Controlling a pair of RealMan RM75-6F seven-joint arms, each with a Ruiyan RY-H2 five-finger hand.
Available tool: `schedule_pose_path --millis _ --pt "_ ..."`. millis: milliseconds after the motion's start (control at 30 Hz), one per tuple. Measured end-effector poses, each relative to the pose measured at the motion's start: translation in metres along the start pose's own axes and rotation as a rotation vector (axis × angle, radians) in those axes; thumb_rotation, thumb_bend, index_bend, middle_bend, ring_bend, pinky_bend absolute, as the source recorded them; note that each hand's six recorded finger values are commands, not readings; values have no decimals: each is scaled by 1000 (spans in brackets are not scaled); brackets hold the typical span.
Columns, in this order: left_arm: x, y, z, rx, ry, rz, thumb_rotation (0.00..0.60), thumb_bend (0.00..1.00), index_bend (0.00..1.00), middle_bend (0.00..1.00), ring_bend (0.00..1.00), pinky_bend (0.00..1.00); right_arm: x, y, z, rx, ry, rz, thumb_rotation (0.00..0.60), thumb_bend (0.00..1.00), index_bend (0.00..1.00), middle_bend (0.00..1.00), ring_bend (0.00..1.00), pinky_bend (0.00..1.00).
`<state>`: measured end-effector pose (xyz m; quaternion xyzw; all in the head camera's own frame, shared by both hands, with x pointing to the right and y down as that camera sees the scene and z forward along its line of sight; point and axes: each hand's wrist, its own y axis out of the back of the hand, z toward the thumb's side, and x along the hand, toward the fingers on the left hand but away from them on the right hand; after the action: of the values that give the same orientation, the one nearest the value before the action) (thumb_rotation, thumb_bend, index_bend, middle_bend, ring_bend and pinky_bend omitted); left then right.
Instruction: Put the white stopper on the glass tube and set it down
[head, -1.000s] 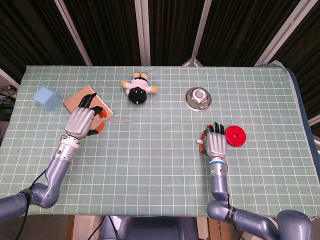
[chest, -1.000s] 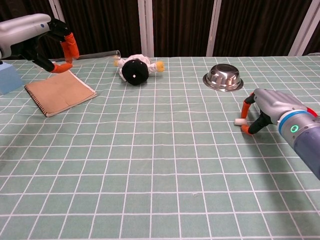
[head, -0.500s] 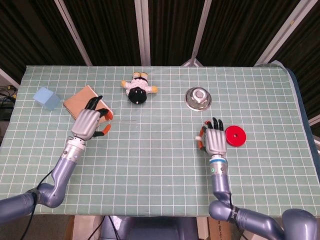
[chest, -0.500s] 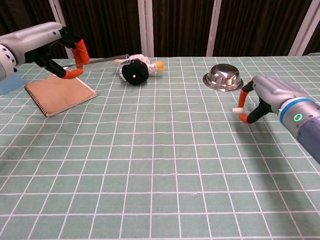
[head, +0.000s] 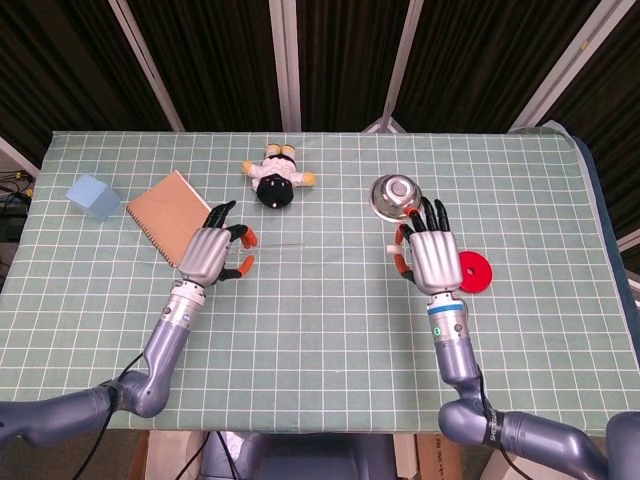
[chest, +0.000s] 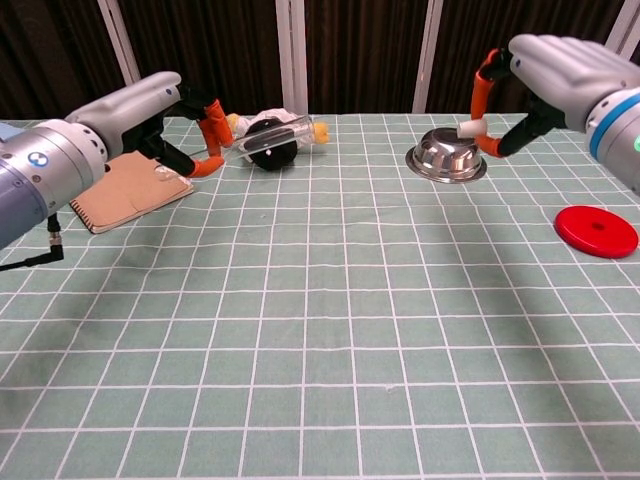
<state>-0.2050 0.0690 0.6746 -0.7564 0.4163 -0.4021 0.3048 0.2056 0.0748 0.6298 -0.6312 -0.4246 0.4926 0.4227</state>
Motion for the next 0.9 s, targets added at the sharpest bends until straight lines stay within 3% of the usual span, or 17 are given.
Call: schedule_pose_path --millis 300,900 --pt "4 -9 13 -62 26 45 600 661 526 497 54 0 -1 27 27 168 188 -121 600 383 613 243 35 0" --pt "-2 -19 32 -137 29 135 600 672 522 498 58 0 0 26 54 255 262 -220 600 383 613 243 35 0"
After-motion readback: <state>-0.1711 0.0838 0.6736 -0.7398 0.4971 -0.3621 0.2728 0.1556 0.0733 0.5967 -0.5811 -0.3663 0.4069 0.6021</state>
